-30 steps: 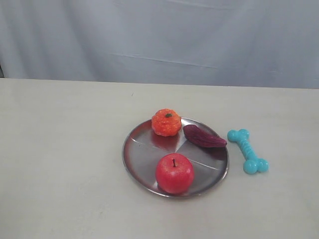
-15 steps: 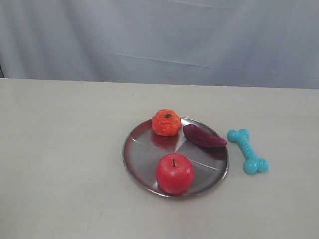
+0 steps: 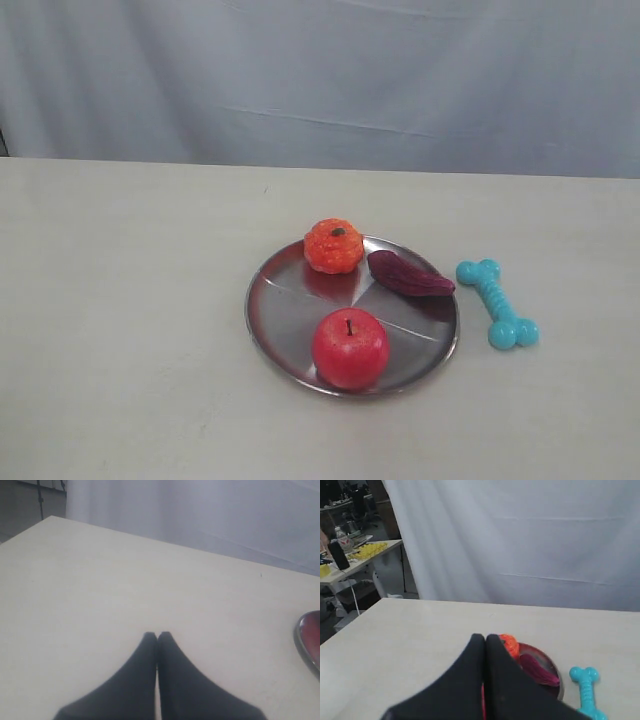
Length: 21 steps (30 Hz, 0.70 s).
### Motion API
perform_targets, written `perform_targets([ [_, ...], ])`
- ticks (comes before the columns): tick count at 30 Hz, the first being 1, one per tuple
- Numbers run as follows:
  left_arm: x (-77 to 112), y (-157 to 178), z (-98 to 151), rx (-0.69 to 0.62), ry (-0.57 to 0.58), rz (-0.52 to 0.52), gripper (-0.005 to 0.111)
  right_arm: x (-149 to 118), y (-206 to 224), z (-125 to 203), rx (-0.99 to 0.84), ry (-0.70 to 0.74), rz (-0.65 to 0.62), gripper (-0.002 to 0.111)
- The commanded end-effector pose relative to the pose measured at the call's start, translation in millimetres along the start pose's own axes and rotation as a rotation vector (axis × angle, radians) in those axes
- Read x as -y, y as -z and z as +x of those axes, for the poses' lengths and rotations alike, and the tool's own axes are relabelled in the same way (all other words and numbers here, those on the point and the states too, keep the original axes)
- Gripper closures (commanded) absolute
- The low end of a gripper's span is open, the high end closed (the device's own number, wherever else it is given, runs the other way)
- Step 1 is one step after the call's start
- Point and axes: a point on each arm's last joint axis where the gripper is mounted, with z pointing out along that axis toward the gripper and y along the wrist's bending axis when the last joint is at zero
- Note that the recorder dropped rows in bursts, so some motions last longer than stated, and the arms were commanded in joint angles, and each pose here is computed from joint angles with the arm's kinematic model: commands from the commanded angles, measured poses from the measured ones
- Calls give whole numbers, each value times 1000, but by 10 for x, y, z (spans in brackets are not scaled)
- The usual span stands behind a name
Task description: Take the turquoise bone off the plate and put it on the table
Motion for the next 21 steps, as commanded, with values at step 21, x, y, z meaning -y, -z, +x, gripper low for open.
perform_targets([
  [21,-1,-2,3,4,2,0,107,750,-516,1643,173,200,308,109],
])
